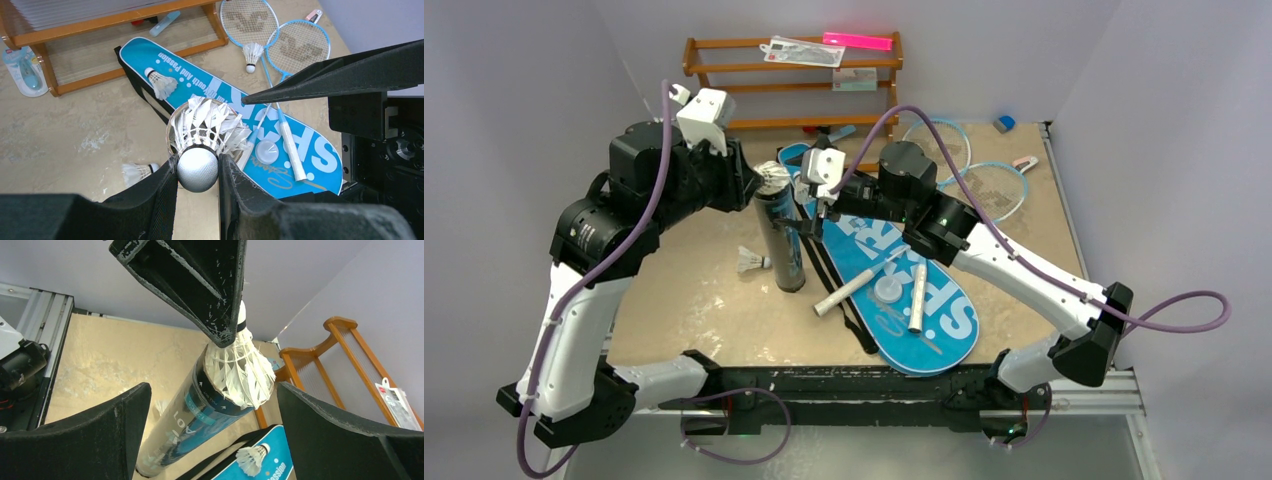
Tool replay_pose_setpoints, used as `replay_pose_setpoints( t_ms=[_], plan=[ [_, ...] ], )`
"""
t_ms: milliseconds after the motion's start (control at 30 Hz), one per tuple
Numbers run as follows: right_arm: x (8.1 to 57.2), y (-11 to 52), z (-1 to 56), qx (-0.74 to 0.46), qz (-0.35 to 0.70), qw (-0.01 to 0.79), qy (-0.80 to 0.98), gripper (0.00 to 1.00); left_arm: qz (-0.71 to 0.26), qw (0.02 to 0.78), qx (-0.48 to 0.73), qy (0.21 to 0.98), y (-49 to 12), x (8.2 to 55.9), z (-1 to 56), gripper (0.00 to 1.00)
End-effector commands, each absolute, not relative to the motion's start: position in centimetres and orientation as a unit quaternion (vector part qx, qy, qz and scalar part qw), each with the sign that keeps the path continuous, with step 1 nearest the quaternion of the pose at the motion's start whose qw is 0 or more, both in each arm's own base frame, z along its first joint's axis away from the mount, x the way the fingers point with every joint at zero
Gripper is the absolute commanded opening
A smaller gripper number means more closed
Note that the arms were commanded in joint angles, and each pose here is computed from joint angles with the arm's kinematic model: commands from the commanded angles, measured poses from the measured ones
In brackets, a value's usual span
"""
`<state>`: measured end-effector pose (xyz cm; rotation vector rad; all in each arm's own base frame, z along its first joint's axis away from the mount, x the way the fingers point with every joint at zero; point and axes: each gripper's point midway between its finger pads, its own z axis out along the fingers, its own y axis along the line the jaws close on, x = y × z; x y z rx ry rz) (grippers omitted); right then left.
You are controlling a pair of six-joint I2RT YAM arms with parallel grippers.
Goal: Pack up the badminton gear
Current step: Place the shuttlecock at the shuttle tube.
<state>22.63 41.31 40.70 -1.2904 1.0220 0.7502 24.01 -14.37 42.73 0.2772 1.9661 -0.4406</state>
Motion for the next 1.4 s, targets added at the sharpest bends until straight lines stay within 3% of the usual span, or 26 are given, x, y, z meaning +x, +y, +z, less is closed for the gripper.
replay_pose_setpoints(
  t_ms=[0, 300, 533, 633, 1033, 1367],
  plan=[
    [22.8, 41.4, 42.7, -0.545, 0.327, 0.639, 0.432, 0.96, -0.181, 0.525, 0.123, 0.822, -14.0, 23.3, 42.9, 0.0],
    [22.7, 41.8, 41.9, -0.548, 0.334, 0.632, 0.434, 0.94, -0.19, 0.548, 0.114, 0.807, -13.5, 22.7, 44.3, 0.0],
    [22.2, 41.7, 42.4, -0.551, 0.342, 0.63, 0.427, 0.79, -0.184, 0.541, 0.113, 0.813, -13.4, 22.7, 43.8, 0.0],
    [21.8, 41.9, 42.4, -0.559, 0.351, 0.622, 0.422, 0.67, -0.185, 0.544, 0.111, 0.811, -13.3, 22.7, 44.0, 0.0],
    [21.5, 41.7, 42.9, -0.554, 0.356, 0.624, 0.422, 0.67, -0.174, 0.543, 0.106, 0.815, -12.9, 22.7, 43.7, 0.0],
    [21.0, 42.3, 42.5, -0.572, 0.368, 0.603, 0.418, 0.54, -0.174, 0.537, 0.108, 0.818, -13.1, 22.8, 43.2, 0.0]
  ],
)
